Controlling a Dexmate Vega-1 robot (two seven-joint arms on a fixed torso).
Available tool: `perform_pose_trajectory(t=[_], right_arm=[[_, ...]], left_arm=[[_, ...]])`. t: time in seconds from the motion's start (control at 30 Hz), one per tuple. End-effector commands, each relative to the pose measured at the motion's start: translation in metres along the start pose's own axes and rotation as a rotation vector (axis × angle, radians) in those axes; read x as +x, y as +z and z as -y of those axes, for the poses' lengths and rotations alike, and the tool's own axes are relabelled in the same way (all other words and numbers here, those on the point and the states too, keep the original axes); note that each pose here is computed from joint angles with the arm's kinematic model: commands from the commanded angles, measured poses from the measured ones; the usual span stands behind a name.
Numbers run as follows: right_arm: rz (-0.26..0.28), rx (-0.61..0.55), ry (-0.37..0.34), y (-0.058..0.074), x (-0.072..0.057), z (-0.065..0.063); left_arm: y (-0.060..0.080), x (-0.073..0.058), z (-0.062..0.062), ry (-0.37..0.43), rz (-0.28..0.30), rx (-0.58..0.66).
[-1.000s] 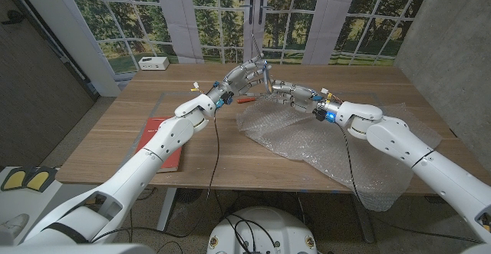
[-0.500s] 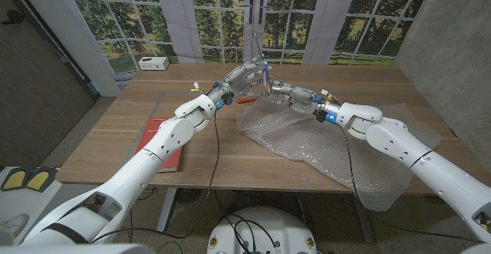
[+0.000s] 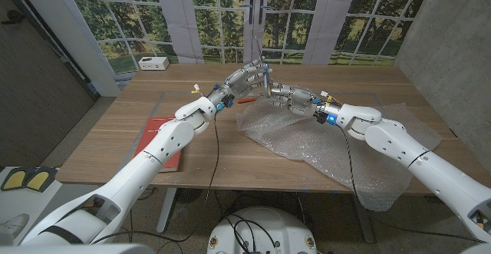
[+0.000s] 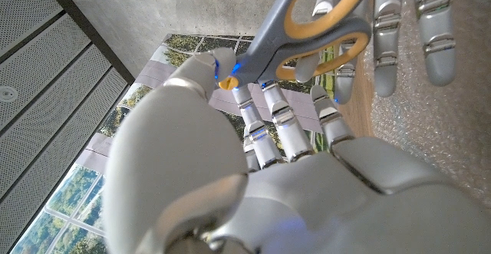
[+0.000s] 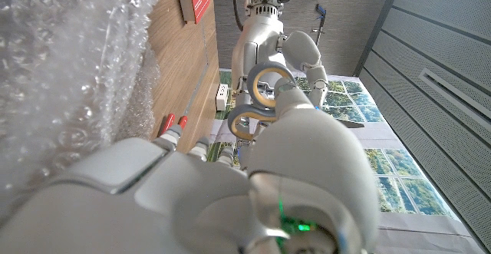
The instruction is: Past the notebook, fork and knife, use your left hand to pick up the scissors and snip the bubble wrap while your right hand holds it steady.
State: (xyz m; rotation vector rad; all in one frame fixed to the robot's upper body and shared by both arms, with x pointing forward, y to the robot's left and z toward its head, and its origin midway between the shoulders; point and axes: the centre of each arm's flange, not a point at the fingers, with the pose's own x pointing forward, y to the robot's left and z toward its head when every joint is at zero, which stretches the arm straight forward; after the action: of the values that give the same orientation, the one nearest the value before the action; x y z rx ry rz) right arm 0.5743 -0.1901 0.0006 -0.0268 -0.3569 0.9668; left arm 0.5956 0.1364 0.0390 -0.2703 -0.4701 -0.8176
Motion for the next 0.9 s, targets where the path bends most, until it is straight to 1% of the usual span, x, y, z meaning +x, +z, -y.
perform_pose_trajectory(t=[0.03, 0.13, 0.47, 0.77, 0.9], right_arm=[[-0.012, -0.005, 0.002, -0.0031, -0.0026, 0.0053], [-0.015, -0.026, 0.009, -0.0017, -0.0026, 0.0057], [-0.018, -0.032, 0.029, 0.0009, -0.0026, 0.0085], [-0.026, -0.038, 0.011, 0.0012, -0.0067, 0.0092], [-0.019, -0.053, 0.039, 0.002, -0.0052, 0.0078]], left_arm=[[-0.0047, 0.0006, -0.0005, -0.004, -0.011, -0.006], [-0.0048, 0.0018, -0.0005, -0.007, -0.009, -0.008], [-0.0042, 0.0052, -0.0005, -0.023, -0.003, -0.016], [-0.0049, 0.0061, -0.0012, -0.03, 0.002, -0.019], [-0.0057, 0.0056, -0.0011, -0.034, 0.002, -0.021]])
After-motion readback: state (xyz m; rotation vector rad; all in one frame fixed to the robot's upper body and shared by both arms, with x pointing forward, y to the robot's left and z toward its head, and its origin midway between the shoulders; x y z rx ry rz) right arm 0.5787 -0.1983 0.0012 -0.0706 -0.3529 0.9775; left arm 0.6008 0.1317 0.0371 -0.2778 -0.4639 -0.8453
